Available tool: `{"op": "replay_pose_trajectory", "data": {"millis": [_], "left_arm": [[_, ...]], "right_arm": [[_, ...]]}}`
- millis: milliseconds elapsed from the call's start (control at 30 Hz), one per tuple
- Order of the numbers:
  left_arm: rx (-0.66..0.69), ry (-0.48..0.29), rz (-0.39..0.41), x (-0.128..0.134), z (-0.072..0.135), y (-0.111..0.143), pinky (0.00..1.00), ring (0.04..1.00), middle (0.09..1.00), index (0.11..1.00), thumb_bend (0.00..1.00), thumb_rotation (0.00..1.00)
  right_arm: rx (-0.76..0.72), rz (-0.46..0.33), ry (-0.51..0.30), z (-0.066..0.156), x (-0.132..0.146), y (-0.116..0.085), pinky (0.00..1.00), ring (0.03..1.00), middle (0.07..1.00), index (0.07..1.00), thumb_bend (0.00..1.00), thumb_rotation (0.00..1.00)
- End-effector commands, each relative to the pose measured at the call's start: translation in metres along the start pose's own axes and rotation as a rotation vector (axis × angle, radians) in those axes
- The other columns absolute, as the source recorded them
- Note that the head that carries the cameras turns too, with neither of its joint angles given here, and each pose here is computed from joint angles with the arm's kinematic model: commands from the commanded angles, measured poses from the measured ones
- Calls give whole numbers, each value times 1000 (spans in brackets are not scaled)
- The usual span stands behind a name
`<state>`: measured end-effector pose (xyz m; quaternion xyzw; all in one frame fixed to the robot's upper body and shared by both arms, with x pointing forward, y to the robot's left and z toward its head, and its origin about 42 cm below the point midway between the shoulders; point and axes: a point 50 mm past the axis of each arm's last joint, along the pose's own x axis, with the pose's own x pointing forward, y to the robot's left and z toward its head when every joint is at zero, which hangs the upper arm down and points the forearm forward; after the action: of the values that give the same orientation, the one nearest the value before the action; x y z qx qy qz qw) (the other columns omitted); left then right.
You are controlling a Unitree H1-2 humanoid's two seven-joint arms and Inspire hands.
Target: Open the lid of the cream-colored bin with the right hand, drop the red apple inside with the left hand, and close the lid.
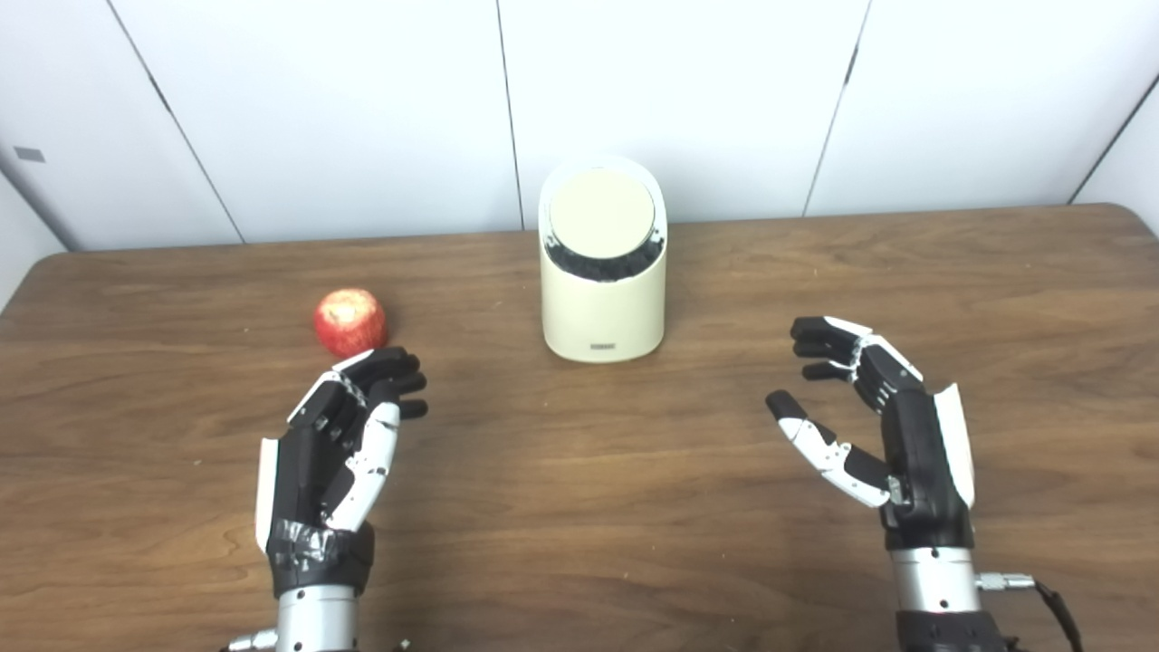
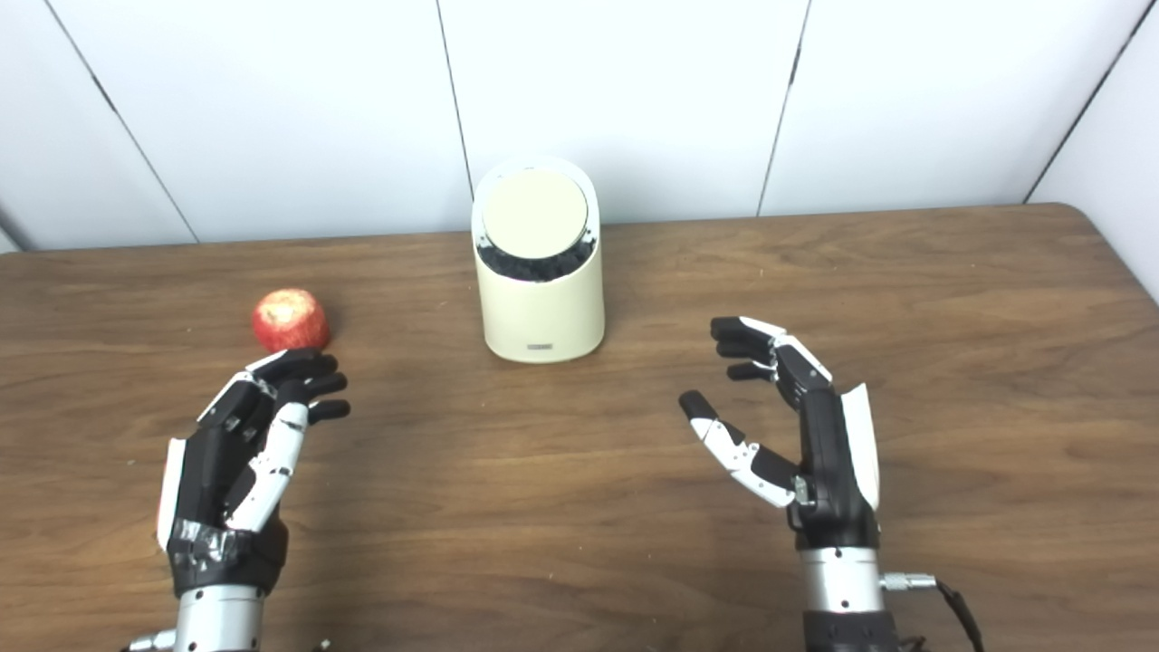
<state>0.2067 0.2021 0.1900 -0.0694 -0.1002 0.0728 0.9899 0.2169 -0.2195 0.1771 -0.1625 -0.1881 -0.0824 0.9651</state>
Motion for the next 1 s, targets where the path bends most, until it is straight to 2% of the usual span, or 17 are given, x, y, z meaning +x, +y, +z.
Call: {"op": "replay_pose_trajectory", "data": {"millis": [0,767,833,900,967], "left_arm": [[-10,-14,19,-13,3,3,621,675,681,651,244,279],[-9,-9,22,-10,-3,-1,615,675,679,650,251,296],[-7,-12,18,-10,-4,-2,619,677,680,650,249,300],[-7,-14,14,-10,-5,-2,622,678,681,652,244,304],[-4,-11,16,-9,-6,-1,626,678,682,652,240,301]], "right_arm": [[-6,0,29,2,-23,-5,606,692,709,687,268,228],[10,1,24,-2,-20,-4,601,689,708,684,268,227],[15,-3,8,0,-19,-4,603,691,710,685,266,208],[-7,-7,-20,4,-18,-5,602,686,705,683,277,245],[-43,-4,-84,11,-14,-6,591,682,701,678,285,279]]}}
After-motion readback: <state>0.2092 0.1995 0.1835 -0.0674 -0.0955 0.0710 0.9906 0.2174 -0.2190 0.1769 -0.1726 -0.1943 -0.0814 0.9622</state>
